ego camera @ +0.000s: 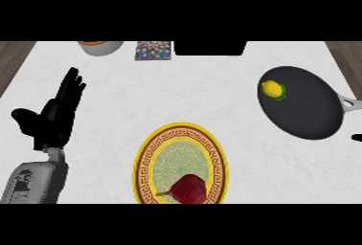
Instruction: Pick the lemon from the plate and place it in the pan
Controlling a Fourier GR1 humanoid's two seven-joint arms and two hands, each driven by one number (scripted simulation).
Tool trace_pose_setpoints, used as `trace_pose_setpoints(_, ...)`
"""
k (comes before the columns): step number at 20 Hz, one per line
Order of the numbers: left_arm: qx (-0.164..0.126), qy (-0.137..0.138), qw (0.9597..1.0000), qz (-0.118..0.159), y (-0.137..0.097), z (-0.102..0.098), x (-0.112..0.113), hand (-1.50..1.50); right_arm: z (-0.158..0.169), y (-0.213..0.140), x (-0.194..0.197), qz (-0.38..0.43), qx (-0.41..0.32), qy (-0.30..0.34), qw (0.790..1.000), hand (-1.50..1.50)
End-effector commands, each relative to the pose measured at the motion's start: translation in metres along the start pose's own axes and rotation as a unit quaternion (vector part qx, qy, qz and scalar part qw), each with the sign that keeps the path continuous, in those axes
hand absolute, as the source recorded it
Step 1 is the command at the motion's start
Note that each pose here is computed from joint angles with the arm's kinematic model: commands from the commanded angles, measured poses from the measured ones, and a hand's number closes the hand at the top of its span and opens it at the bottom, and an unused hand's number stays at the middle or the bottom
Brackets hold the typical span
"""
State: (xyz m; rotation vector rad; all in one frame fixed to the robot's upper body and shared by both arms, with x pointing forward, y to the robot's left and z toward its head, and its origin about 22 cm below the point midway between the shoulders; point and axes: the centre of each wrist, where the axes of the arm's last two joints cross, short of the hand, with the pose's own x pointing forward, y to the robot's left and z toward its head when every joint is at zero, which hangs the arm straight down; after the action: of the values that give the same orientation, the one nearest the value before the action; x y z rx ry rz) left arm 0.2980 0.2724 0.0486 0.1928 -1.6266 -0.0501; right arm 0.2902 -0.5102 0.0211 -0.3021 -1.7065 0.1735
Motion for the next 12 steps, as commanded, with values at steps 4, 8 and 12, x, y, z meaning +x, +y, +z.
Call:
trace_pose_setpoints(4,0.004,0.007,1.0,-0.004,0.016,0.008,-0.005,0.0,0.067,-0.055,-0.005,-0.051,0.038,-0.036,0.997,-1.5)
trace_pose_setpoints(8,0.009,0.011,0.9999,-0.003,0.005,0.014,-0.004,0.0,0.082,-0.073,0.003,-0.051,0.028,-0.045,0.997,-1.5)
trace_pose_setpoints(12,0.013,0.007,0.9998,-0.01,0.013,-0.004,0.002,0.0,0.088,-0.067,0.0,-0.046,0.061,-0.026,0.997,-1.5)
